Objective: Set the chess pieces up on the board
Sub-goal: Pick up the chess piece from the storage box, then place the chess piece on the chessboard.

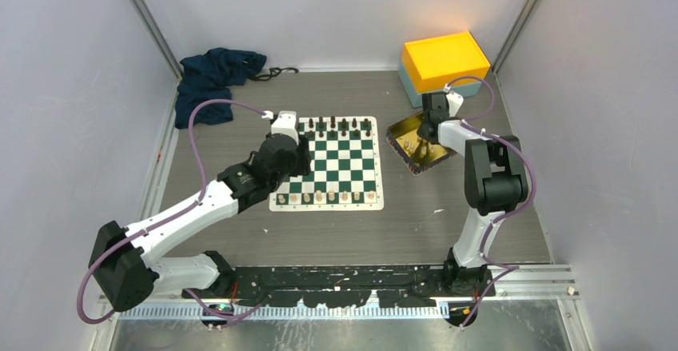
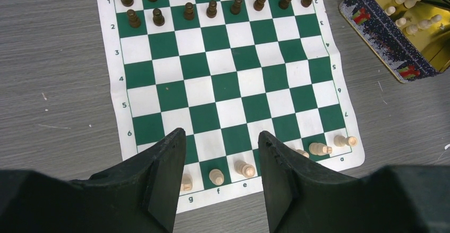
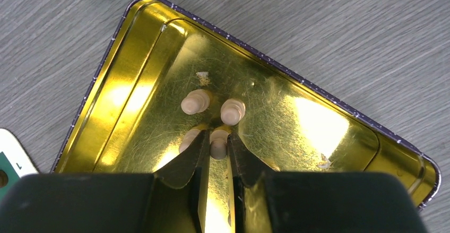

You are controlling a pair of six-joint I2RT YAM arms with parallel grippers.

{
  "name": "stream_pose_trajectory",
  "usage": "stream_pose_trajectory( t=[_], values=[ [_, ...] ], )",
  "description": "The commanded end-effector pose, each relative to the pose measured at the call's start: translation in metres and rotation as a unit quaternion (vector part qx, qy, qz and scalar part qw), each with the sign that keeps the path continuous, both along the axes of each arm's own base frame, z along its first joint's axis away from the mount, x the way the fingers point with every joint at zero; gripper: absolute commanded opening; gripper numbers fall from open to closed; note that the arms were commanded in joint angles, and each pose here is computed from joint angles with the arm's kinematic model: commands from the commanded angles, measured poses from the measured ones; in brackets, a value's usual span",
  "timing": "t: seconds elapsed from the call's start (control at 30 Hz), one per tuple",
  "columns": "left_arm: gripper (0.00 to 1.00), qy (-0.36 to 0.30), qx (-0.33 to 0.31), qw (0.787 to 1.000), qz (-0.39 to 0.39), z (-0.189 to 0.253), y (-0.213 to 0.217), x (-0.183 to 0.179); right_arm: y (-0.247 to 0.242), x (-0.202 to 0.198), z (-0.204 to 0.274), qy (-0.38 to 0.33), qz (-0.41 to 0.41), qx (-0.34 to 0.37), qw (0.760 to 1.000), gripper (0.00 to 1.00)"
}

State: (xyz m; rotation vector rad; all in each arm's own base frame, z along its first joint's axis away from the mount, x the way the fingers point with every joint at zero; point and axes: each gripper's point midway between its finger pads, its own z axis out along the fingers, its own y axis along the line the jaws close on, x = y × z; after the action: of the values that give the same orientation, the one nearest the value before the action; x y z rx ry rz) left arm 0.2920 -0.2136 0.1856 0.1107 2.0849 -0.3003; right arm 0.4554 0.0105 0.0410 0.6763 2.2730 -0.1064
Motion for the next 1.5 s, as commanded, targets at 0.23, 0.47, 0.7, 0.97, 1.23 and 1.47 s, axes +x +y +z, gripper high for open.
stream_pose_trajectory(
  t=[0.23,0.47,0.7,0.97,1.23,1.47],
  values=[
    [0.54,-0.032,-0.02,0.999,0.003,0.022,0.0,0.003,0.006,0.005,0.026,-0.052,-0.014,0.05,0.997,0.01],
    [0.53,-0.032,-0.02,0.999,0.006,0.022,0.002,0.002,0.005,0.002,0.044,-0.076,-0.021,0.056,0.995,0.01],
    [0.53,-0.033,-0.018,0.999,0.009,0.021,0.004,0.002,0.001,-0.004,0.063,-0.098,-0.018,0.045,0.994,0.01],
    [0.53,-0.028,-0.016,0.999,0.016,0.016,0.007,0.001,0.023,-0.03,0.103,-0.107,0.039,0.023,0.993,0.01],
    [0.53,-0.023,-0.014,0.999,0.023,0.015,0.013,-0.004,0.087,-0.068,0.113,-0.068,0.151,-0.008,0.986,0.01],
    [0.53,-0.017,-0.019,0.999,0.028,0.013,0.017,-0.009,0.139,-0.103,0.096,-0.029,0.229,-0.028,0.973,0.01]
  ],
)
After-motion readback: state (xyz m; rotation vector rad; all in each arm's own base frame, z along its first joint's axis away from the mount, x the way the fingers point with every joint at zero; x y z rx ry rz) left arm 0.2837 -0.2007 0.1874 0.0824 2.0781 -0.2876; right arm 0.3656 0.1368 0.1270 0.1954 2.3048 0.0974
